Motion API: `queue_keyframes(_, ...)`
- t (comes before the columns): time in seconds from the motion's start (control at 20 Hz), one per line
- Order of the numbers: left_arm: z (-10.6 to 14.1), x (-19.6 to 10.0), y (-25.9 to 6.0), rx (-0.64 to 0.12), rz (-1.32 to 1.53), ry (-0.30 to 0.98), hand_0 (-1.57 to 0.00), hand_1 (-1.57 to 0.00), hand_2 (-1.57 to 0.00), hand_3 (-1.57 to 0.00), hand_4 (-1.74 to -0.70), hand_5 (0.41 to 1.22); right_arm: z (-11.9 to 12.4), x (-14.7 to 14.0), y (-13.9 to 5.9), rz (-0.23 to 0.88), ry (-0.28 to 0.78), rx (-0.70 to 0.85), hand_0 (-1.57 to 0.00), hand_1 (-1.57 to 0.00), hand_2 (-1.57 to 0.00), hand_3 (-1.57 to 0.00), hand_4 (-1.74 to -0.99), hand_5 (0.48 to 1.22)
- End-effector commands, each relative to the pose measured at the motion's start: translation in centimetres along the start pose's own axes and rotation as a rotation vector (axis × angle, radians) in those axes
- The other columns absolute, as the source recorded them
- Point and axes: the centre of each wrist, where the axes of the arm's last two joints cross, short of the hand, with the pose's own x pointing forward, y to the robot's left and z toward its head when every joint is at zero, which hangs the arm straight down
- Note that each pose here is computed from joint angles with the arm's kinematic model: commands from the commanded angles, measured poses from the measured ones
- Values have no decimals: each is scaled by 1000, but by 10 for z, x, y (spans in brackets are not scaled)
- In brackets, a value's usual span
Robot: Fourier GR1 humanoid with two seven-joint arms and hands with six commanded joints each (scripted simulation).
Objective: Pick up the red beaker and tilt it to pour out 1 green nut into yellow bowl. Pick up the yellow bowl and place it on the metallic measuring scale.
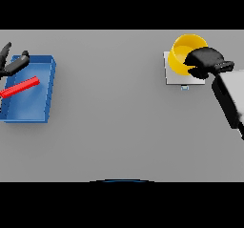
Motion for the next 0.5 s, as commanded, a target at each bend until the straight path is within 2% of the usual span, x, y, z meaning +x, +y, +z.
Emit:
queue_keyframes(0.0,1,0,2,-1,-3,-1,1,1,1,1,-845,788,-2,2,2,-3,3,4,-1571,-1571,-1382,-1417,-1741,1221)
queue_keyframes(0.05,1,-1,2,0,-2,7,1,1,1,1,-844,783,-1,0,1,-5,-13,6,-1571,-1571,-1374,-1448,-1741,1221)
queue_keyframes(0.1,0,-1,3,5,-8,10,1,1,1,1,-842,780,-3,2,-1,-6,2,5,-1571,-1571,-1404,-1376,-1741,1221)
queue_keyframes(0.15,0,0,4,0,-8,11,1,1,1,1,-838,779,-2,1,3,-9,-3,17,-1565,-1496,-1437,-1249,-1741,1221)
queue_keyframes(0.2,-1,-3,5,0,-10,14,1,1,1,1,-836,775,-1,1,3,-10,-7,23,-1558,-1428,-1343,-1110,-1682,1221)
queue_keyframes(0.25,0,-3,4,-3,-4,16,1,1,1,1,-837,773,-1,2,4,-15,2,26,-1471,-1285,-1178,-959,-1632,1145)
queue_keyframes(0.3,0,-3,4,-5,-7,7,1,1,1,1,-836,774,-2,2,1,-39,1,24,-1335,-1125,-1007,-816,-1592,1074)
queue_keyframes(0.45,1,-2,3,-1,5,2,1,1,1,1,-839,764,-2,1,1,-85,21,41,-757,-673,-579,-476,-1513,923)
